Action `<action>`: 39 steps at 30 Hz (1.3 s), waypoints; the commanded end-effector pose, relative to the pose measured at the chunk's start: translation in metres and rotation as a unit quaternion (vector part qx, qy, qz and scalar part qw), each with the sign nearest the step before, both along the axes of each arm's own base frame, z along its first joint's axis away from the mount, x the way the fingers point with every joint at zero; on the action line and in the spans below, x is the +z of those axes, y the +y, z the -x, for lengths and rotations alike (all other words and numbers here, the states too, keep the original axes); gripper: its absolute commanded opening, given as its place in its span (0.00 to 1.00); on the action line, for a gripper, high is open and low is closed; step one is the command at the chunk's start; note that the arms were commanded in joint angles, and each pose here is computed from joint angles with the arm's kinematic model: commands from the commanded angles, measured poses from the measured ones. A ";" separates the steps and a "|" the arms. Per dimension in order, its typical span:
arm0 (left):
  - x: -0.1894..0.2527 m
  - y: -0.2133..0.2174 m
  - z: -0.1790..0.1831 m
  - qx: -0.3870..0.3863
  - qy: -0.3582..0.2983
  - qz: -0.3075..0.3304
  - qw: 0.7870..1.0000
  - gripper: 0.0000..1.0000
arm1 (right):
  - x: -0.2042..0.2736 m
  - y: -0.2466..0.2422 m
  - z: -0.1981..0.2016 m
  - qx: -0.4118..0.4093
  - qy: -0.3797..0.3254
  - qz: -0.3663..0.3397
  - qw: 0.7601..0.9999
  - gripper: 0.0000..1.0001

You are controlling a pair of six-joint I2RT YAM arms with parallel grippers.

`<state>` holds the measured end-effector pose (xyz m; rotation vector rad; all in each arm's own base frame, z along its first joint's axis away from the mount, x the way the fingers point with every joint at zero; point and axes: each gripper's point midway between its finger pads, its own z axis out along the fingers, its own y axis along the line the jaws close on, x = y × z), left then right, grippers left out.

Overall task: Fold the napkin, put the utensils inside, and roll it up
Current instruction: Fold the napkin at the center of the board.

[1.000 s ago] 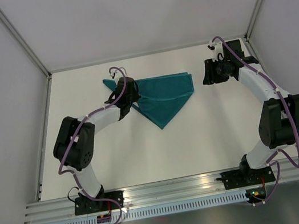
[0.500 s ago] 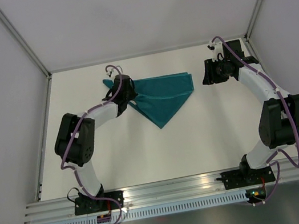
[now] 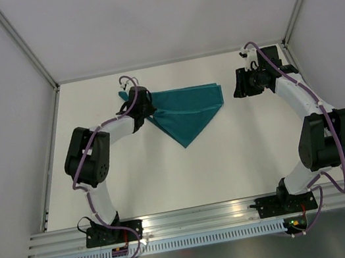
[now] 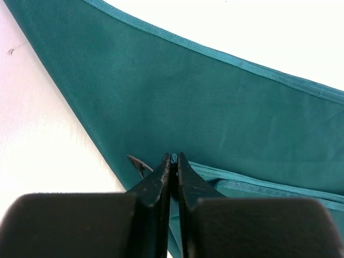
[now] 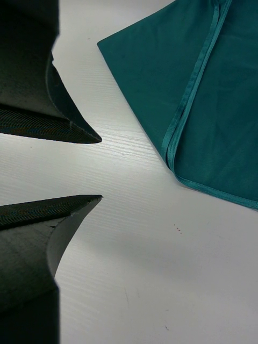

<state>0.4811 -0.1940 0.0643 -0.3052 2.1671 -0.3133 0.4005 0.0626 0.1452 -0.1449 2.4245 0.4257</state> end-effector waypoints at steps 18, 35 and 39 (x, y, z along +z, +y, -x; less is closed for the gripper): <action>0.024 0.024 -0.032 0.026 -0.029 0.050 0.998 0.61 | -0.005 0.000 0.002 0.002 0.007 -0.001 1.000 0.49; 0.025 0.127 -0.085 0.140 -0.018 0.097 0.985 0.58 | -0.007 0.001 0.003 0.004 0.011 -0.004 1.000 0.49; 0.009 0.129 -0.097 0.134 -0.007 0.106 0.985 0.57 | -0.009 0.002 0.002 0.005 0.013 -0.006 1.000 0.49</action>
